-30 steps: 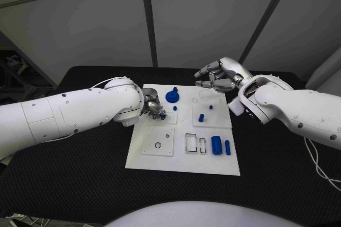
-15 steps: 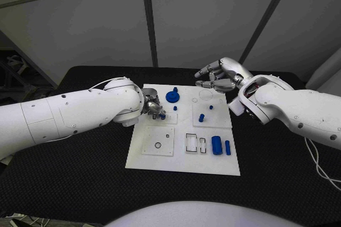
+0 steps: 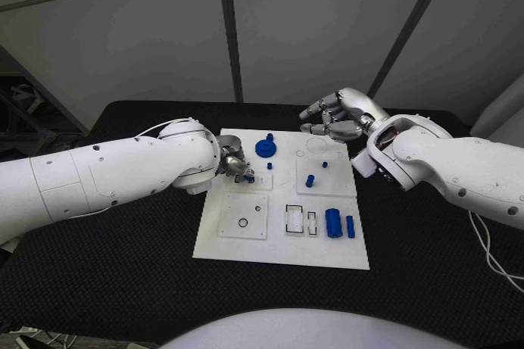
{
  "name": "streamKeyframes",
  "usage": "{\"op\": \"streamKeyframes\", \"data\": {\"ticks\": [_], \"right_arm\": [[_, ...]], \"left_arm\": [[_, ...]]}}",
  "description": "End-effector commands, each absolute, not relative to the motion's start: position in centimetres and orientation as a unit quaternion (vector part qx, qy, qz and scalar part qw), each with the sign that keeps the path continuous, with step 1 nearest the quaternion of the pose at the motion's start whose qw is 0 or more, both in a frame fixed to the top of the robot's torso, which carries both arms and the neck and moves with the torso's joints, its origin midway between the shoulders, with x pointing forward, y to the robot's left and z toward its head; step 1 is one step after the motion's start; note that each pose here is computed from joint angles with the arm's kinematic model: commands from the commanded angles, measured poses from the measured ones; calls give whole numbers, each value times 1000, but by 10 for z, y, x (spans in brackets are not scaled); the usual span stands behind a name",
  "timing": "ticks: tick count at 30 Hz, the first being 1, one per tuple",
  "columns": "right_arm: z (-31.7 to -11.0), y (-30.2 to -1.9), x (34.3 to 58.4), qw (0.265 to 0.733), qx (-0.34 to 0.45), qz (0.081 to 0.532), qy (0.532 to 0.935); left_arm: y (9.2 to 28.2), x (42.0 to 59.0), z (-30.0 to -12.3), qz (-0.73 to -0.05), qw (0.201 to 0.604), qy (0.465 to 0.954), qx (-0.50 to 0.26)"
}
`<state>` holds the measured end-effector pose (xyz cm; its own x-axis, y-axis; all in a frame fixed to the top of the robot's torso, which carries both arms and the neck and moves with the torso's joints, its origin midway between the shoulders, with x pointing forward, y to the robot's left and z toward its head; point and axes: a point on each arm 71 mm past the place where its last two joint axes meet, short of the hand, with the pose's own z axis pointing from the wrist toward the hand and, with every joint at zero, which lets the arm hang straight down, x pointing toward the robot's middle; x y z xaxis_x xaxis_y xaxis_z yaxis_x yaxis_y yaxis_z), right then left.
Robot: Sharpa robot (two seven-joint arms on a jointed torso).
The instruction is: Assemble the parts on the task board
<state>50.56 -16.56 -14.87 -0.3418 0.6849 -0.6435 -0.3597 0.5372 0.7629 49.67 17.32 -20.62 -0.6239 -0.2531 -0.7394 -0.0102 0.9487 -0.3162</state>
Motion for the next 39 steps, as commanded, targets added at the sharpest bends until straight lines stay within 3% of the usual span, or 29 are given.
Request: {"op": "streamKeyframes", "data": {"ticks": [1,19,39], "right_arm": [[-148,-164,506,559,117,468,674],[-148,-164,506,559,116,468,675],[-148,-163,505,558,116,467,676]], "left_arm": [[174,496,-207,-137,424,893,-65],[172,497,-208,-136,418,896,-61],[170,499,-213,-122,381,915,-55]]}}
